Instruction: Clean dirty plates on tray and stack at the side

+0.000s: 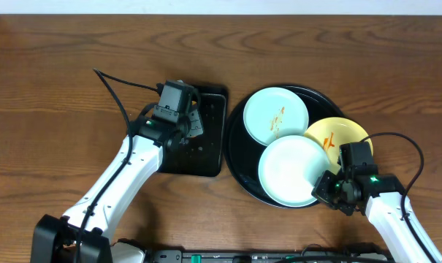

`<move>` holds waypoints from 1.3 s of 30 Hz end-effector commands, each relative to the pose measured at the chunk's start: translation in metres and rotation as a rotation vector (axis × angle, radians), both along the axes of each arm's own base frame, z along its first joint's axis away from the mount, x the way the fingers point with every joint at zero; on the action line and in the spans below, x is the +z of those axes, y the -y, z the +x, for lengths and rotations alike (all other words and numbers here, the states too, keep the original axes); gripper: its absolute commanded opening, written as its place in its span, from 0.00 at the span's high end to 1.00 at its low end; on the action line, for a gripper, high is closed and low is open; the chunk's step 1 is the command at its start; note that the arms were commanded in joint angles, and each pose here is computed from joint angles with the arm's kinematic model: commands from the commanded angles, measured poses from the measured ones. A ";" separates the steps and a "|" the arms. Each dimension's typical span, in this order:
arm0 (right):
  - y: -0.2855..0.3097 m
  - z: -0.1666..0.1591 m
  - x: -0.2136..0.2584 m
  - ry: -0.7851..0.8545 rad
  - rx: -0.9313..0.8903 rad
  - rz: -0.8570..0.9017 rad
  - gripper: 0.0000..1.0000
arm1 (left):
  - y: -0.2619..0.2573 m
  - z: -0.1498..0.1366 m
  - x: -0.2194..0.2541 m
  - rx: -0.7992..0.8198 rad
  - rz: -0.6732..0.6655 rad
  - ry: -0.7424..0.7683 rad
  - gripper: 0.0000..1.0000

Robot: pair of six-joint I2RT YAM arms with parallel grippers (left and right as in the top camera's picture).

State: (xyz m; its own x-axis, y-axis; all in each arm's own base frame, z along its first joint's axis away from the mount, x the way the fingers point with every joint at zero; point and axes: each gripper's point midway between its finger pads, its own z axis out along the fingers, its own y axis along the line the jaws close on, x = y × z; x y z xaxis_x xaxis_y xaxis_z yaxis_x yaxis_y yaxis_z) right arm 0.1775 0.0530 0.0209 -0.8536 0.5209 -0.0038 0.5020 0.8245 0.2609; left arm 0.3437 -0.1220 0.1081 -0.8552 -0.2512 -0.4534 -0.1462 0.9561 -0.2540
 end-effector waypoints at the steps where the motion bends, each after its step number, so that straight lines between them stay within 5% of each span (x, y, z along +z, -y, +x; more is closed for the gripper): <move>1: 0.001 0.000 -0.003 0.007 0.002 -0.011 0.99 | -0.003 -0.001 -0.004 -0.004 0.018 -0.006 0.92; 13: -0.049 0.064 0.037 0.382 0.269 0.215 0.99 | -0.003 -0.001 -0.004 -0.004 0.018 -0.008 0.92; 19: -0.051 0.047 0.031 0.225 0.079 0.293 0.99 | -0.003 -0.002 -0.005 -0.004 0.020 -0.011 0.92; 25: -0.071 0.009 0.034 0.053 0.084 0.443 0.99 | -0.003 -0.002 -0.005 -0.004 0.020 -0.011 0.92; 32: -0.067 -0.028 0.027 -0.115 0.056 0.424 0.99 | -0.004 -0.004 -0.006 -0.005 0.024 -0.021 0.92; 39: -0.031 -0.012 0.008 -0.050 0.018 0.187 0.99 | -0.004 -0.005 -0.006 -0.005 0.025 -0.025 0.92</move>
